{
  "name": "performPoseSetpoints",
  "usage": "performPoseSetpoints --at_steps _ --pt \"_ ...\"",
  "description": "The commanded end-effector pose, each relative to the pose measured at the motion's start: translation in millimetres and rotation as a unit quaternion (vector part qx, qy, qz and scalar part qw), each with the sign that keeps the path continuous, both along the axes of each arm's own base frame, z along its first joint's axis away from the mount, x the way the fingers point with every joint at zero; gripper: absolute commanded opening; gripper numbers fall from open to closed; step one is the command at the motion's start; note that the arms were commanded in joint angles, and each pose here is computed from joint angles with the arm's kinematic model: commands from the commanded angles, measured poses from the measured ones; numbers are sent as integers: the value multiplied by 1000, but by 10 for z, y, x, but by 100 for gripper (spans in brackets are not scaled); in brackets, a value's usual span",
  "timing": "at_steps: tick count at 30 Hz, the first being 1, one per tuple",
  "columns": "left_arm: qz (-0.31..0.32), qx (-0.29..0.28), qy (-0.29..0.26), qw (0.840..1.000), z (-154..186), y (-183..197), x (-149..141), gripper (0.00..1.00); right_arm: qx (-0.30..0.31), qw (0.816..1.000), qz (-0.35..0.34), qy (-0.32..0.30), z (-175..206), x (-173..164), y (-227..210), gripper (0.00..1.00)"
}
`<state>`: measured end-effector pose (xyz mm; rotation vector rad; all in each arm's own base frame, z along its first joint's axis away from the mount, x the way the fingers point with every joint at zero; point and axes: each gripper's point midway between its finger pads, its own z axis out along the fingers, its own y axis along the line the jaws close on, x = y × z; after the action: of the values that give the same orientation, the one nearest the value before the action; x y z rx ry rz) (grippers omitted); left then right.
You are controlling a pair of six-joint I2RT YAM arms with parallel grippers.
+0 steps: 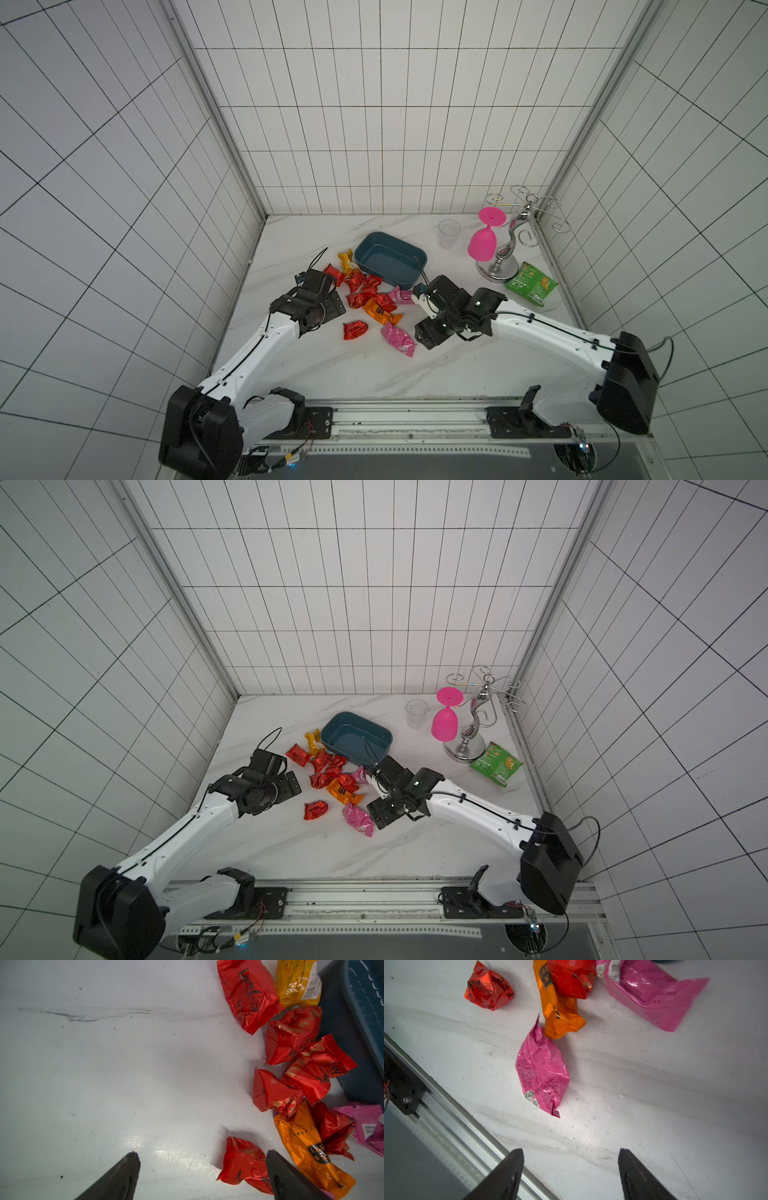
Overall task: Put the tea bags into the storage box
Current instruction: Pick up the tea bag from the center of the board.
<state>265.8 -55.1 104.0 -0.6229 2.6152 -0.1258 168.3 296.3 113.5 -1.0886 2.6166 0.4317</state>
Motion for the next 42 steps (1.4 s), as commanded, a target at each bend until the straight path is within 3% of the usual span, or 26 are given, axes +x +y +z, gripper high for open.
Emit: performPoseSetpoints --at_steps 1,7,13,19,24,29,35,38,42 --pt "-24 -4 -11 1000 91 4 158 98 25 999 38 -25 50 104 435 71" --pt "8 -67 10 998 -59 63 65 98 5 998 57 1 -308 105 757 68" --pt "24 -52 -9 998 -30 198 -88 98 -22 995 88 37 -620 -1 936 64" --pt "28 -49 -25 998 33 233 -83 98 -46 994 91 27 -717 76 935 42" --pt "21 -49 -24 998 24 220 -56 98 -53 995 85 21 -701 93 889 13" --pt "24 -47 -26 998 7 230 -59 98 -37 995 87 12 -432 68 861 0" --pt "14 -57 -12 998 -20 176 -54 98 -11 998 64 -18 130 102 668 0" --pt "0 -77 -4 997 -20 88 -50 98 13 999 30 -32 445 294 575 0" --pt "-11 -105 -3 994 28 -29 29 98 44 997 -34 -53 763 802 447 0"
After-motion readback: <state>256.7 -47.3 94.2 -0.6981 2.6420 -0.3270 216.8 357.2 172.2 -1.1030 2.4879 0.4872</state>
